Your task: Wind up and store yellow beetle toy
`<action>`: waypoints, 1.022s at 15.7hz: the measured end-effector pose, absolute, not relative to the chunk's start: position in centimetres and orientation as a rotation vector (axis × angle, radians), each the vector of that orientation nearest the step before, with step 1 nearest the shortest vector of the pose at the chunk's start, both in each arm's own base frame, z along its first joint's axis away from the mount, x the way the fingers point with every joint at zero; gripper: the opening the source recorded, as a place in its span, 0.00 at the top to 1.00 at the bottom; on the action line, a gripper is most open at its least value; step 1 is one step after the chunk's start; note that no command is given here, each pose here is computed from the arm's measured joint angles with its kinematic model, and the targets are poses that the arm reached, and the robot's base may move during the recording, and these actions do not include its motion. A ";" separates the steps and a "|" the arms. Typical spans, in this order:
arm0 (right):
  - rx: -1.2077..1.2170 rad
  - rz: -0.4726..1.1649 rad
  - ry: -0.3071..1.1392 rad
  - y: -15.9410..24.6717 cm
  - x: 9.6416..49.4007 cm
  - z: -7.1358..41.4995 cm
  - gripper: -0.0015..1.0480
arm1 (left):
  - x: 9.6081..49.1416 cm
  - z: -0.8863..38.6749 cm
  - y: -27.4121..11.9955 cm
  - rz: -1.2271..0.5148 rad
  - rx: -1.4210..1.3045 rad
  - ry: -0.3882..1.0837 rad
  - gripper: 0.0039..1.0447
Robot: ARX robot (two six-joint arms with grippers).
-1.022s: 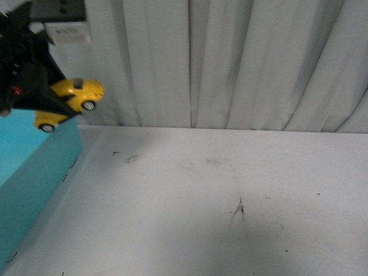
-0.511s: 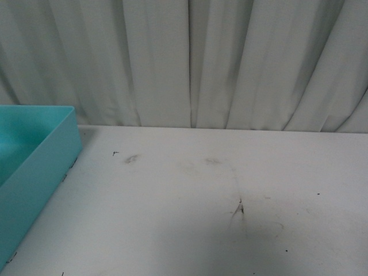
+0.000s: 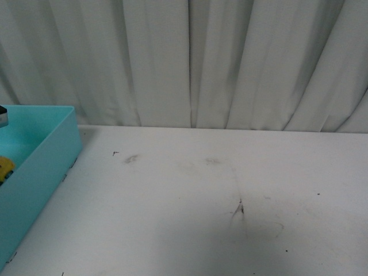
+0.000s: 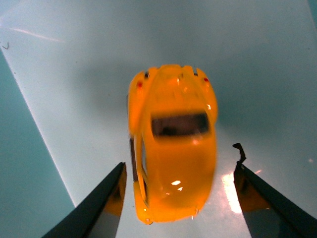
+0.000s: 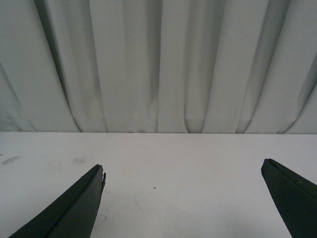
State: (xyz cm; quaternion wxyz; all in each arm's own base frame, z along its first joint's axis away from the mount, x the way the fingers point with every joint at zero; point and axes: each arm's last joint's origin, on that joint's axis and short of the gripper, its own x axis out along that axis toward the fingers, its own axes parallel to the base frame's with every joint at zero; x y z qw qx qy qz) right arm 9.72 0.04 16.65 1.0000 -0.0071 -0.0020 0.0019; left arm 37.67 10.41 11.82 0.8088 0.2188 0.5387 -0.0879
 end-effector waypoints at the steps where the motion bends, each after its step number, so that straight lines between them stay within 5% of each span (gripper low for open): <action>1: -0.014 0.004 -0.004 0.0 9.7 16.7 0.06 | 37.6 11.8 10.5 -0.188 0.457 1.156 0.24; 4: -0.014 0.004 -0.004 0.0 9.7 16.7 0.06 | 37.5 12.2 10.9 -0.183 0.416 1.143 0.04; 16: -0.014 0.004 -0.004 0.0 9.7 16.7 0.06 | 33.9 25.5 11.0 -0.100 0.249 0.641 0.07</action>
